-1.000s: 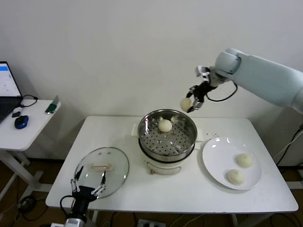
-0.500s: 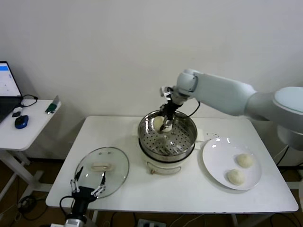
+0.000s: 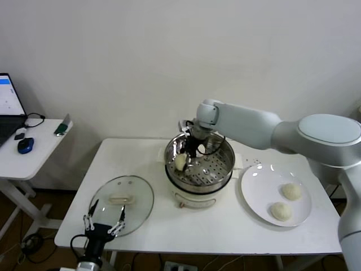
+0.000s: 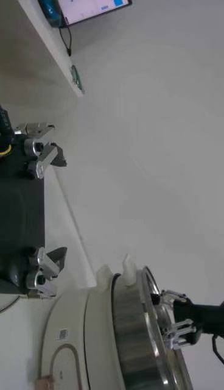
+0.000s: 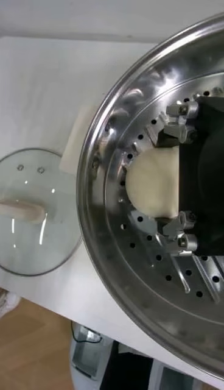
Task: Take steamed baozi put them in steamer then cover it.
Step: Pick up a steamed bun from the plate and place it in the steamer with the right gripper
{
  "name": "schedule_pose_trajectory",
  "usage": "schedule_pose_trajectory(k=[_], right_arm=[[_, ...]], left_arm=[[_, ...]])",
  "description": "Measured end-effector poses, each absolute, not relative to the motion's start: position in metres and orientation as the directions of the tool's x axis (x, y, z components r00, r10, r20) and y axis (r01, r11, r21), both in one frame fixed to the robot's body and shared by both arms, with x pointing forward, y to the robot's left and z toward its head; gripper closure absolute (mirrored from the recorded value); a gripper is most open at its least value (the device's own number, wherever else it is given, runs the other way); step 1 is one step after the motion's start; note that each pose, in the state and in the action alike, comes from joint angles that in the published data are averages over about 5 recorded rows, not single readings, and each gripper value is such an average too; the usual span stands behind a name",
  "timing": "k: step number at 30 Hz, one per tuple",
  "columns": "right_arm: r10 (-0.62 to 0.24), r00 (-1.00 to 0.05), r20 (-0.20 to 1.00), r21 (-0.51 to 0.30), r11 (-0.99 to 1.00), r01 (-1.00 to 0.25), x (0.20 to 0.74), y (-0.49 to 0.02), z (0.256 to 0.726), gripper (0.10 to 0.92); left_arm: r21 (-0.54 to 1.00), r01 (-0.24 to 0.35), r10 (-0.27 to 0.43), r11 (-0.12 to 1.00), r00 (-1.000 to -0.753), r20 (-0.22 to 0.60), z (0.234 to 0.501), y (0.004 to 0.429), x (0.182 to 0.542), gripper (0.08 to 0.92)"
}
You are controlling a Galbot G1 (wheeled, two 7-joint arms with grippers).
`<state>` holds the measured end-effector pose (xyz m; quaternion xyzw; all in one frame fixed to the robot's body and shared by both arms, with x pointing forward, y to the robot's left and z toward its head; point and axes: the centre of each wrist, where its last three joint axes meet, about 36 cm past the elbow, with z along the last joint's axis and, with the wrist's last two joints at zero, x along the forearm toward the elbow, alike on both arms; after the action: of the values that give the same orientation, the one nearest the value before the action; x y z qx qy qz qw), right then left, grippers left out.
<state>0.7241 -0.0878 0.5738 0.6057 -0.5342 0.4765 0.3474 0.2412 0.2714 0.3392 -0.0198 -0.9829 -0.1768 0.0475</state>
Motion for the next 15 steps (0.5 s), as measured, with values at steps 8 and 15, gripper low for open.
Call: schedule_pose_trajectory(k=[8,15], right_arm=[[-0.313,-0.039,0.949,-0.101,-0.183,-0.978,0.725,-0.090,0.577,0.204],[-0.311,-0.054,0.949,-0.115,-0.181,-0.977,0.726,-0.103,0.595,0.199]], left_arm=[[0.344,0.057,0.023,0.937,-0.995,0.100,0.339,0.270,0.241,0.177],[0.345,0.056,0.023,0.937,-0.995,0.099,0.340,0.270,0.241,0.177]])
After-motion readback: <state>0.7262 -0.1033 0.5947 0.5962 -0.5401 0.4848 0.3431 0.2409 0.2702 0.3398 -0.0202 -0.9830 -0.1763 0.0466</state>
